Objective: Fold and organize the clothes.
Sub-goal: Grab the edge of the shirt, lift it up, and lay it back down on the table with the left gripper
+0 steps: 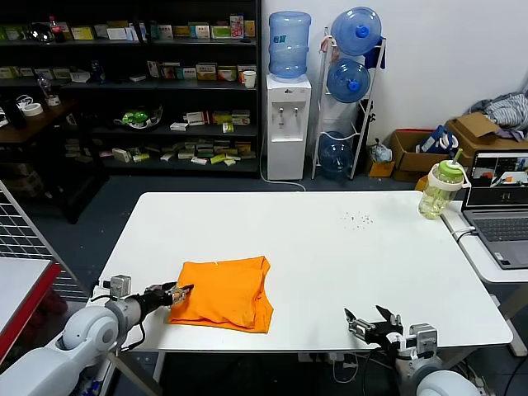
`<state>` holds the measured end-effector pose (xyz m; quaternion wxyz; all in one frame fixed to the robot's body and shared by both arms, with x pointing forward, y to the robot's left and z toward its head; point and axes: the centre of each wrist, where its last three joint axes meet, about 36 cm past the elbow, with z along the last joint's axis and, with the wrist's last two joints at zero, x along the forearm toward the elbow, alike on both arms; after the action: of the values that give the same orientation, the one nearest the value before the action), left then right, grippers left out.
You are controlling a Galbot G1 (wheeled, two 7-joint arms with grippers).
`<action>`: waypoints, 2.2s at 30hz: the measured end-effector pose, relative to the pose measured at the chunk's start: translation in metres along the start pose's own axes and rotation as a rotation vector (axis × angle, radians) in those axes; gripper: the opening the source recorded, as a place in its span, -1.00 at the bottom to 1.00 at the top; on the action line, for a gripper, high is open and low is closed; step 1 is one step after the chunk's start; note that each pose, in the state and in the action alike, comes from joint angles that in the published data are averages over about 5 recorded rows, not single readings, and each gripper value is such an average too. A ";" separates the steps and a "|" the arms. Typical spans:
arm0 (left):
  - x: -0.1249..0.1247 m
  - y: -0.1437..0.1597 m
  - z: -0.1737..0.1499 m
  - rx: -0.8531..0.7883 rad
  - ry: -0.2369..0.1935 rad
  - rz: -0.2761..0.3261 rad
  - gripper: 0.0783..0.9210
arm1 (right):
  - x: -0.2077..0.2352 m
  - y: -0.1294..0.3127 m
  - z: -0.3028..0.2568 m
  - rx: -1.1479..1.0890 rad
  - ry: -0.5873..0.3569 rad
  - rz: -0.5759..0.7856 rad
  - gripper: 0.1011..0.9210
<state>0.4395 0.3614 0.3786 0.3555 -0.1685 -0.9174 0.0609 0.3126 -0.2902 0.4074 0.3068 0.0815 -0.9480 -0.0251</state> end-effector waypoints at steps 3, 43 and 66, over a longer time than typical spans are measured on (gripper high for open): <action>-0.001 -0.002 0.000 0.002 0.000 0.002 -0.03 | 0.000 0.000 0.000 0.000 0.001 0.000 0.76; 0.090 -0.013 -0.078 -0.118 0.005 -0.188 -0.96 | -0.007 0.016 -0.011 0.073 -0.104 -0.052 0.76; 0.146 0.035 -0.131 -0.279 0.090 -0.363 -0.96 | -0.006 0.025 -0.005 0.090 -0.137 -0.043 0.76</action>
<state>0.4362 0.4442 0.5593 0.3745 -0.0507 -0.9154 -0.1390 0.3171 -0.2648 0.4104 0.2368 0.1136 -0.9649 0.0057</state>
